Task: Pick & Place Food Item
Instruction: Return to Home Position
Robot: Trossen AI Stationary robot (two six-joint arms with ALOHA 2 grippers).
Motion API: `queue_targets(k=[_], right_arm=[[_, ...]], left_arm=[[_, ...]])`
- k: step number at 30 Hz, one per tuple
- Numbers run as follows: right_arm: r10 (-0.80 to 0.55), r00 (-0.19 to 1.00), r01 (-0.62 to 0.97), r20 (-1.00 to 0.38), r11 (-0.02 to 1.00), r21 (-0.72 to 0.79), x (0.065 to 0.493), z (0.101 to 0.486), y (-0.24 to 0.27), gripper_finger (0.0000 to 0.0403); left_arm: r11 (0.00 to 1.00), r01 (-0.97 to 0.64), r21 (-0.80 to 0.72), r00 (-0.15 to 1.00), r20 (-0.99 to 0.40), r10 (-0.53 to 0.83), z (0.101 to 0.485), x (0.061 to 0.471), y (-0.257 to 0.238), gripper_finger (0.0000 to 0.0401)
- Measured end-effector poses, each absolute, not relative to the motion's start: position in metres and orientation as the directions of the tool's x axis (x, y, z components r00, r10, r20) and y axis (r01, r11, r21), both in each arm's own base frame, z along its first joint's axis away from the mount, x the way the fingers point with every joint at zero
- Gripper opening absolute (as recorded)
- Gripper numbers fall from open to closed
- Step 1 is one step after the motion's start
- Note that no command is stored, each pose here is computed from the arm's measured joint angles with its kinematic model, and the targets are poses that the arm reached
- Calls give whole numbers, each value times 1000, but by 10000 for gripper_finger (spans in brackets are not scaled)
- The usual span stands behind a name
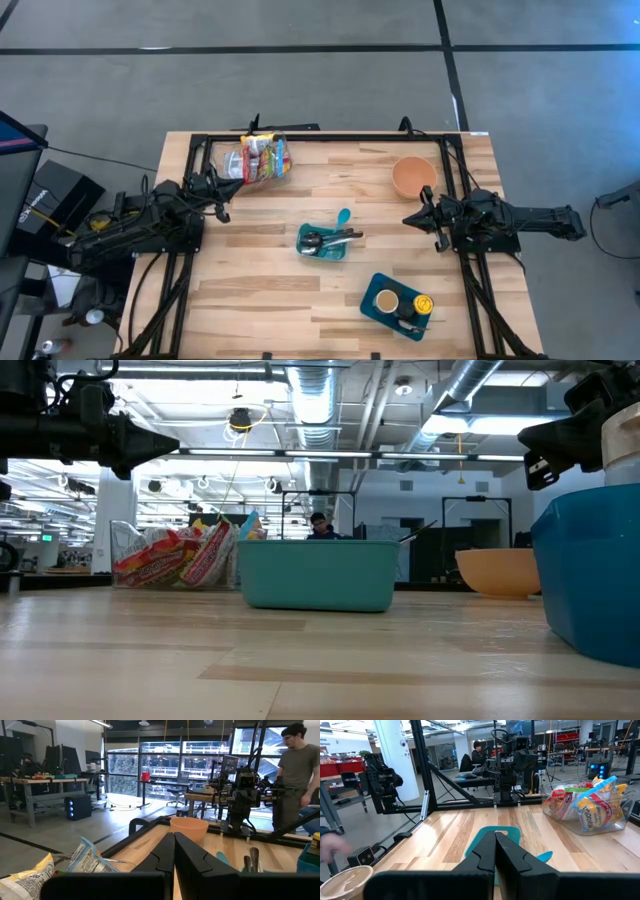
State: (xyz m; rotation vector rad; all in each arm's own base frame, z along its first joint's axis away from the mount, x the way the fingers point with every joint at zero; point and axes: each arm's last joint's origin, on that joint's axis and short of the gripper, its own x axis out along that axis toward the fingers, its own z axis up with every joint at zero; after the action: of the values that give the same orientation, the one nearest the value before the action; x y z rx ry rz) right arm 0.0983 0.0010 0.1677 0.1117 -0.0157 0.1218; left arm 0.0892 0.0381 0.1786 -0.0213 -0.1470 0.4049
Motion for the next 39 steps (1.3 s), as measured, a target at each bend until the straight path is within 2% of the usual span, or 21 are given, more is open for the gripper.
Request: queue_targets(k=[3,7,16,22,24,39], right_arm=[[120,992,-122,23,987,102,98,168,1,0],[121,990,-120,79,993,-6,98,173,1,0],[113,990,-109,87,993,-46,98,174,1,0],[-135,991,135,17,990,-33,98,167,-8,0],[-179,984,179,14,983,-38,98,167,-11,0],[-241,970,241,14,969,-60,97,167,-17,0]], left_arm=[[919,-391,-50,909,138,394,179,89,38,2],[919,-391,-50,909,139,394,179,89,38,2],[920,-388,-50,910,138,391,179,89,38,2],[920,-389,-50,910,139,392,179,89,38,2],[920,-389,-50,910,139,392,179,89,38,2],[919,-392,-50,908,139,395,179,89,38,2]])
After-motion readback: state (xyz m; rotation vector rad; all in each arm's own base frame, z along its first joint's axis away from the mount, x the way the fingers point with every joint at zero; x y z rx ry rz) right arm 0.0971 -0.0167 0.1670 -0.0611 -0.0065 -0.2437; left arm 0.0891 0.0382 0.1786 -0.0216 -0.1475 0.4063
